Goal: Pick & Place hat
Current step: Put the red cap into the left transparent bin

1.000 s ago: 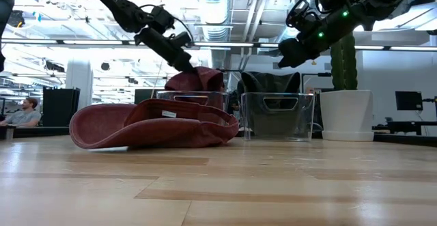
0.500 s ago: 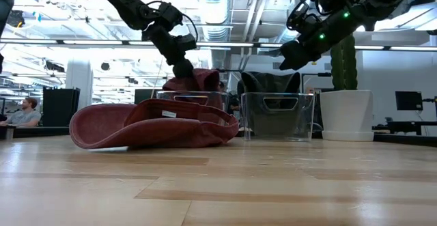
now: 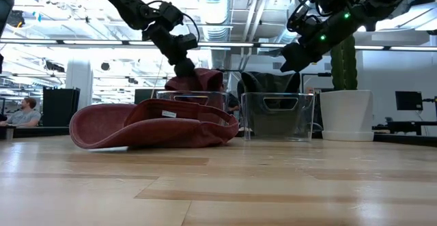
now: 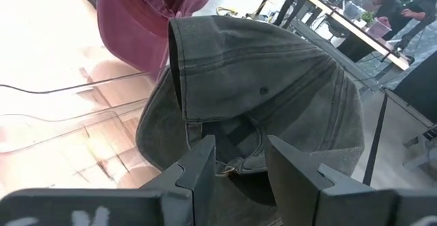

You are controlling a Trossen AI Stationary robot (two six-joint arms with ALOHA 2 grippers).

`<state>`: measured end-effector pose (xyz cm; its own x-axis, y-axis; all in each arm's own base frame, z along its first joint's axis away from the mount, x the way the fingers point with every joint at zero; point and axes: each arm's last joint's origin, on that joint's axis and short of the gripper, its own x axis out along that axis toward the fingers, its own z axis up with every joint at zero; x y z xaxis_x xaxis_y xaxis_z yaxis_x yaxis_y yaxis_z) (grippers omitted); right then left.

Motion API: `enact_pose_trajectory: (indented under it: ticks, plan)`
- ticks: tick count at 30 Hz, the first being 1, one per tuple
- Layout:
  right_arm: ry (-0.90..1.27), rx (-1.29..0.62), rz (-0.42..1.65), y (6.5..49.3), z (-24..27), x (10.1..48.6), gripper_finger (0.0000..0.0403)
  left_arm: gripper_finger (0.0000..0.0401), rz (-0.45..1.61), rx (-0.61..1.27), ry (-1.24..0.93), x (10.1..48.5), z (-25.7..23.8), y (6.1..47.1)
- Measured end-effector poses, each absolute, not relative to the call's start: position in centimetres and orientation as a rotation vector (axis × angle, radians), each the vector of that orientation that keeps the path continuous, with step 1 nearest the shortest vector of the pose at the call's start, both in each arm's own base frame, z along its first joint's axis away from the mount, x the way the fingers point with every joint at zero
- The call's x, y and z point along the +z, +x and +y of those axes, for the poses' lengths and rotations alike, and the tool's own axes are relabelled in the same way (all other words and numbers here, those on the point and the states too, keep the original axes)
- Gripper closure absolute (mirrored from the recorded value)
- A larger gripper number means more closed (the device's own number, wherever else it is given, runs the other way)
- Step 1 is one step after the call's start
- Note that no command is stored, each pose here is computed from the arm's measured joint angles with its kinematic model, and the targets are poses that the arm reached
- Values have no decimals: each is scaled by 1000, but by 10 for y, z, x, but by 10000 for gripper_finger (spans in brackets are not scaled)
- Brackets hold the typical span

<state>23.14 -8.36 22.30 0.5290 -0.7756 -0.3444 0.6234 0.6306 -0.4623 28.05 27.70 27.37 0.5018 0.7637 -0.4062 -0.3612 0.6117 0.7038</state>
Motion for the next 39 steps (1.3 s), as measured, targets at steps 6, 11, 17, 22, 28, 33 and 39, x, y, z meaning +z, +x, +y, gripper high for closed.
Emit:
enact_pose_trajectory:
  ticks: [6,11,17,22,28,33,39]
  plan:
    - [-302,-847,577,231,-83,222,285,287,807,743,633,274,277,280]
    - [-296,-847,586,230,-83,220,285,287,848,782,668,275,277,278]
    - [-296,-847,587,230,-83,220,285,287,796,816,698,299,268,270]
    - [-291,-825,585,231,-83,220,285,287,697,850,675,325,254,263]
    - [-272,-806,578,231,-83,220,285,287,597,852,534,340,236,258]
    - [-258,-794,578,232,-79,219,285,287,486,707,391,333,208,252]
    - [-238,-720,553,237,-63,219,285,287,364,510,199,314,159,244]
